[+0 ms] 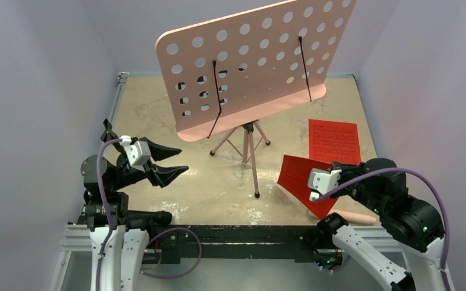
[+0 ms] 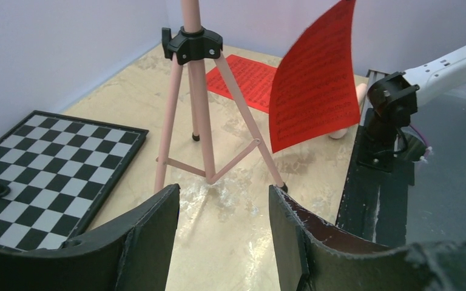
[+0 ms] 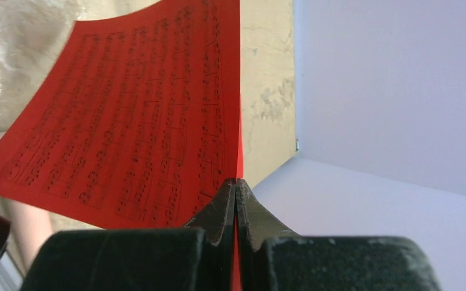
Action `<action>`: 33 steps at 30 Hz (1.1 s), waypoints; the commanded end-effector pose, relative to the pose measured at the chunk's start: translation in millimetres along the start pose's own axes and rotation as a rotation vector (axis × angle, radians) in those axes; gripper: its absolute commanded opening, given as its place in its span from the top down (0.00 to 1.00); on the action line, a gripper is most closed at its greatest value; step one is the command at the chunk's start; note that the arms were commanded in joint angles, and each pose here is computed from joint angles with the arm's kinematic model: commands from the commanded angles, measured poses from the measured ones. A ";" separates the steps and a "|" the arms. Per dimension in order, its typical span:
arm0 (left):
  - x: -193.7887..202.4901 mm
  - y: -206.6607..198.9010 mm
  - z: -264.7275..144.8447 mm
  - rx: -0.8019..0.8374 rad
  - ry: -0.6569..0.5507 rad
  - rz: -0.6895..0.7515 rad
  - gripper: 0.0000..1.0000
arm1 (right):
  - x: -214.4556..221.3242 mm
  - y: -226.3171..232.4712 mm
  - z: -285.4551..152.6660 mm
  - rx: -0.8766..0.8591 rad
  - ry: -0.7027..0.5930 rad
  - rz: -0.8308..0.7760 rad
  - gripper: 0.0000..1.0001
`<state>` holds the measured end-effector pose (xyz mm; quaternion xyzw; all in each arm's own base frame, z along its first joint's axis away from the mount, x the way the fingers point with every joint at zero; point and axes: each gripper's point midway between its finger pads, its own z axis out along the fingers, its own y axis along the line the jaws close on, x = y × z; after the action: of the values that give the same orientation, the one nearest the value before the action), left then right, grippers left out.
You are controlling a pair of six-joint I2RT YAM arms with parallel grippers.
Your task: Pack up the instrument practice props
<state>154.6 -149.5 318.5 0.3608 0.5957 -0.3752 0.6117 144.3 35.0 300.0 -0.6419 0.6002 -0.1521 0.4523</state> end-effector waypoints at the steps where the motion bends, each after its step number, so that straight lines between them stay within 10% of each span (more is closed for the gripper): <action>1: 3.1 -9.7 2.8 0.065 0.000 0.007 0.40 | -10.7 -33.9 1.1 0.092 -0.020 -0.067 1.00; 33: 81.6 91.2 54.4 -0.104 0.242 -0.172 0.44 | 64.2 -41.0 31.0 -0.028 0.025 0.064 1.00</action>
<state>245.3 -156.9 216.4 0.2933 0.7370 -0.3682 0.4851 209.5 -20.5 271.6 -0.6084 0.6626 -0.1129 0.4220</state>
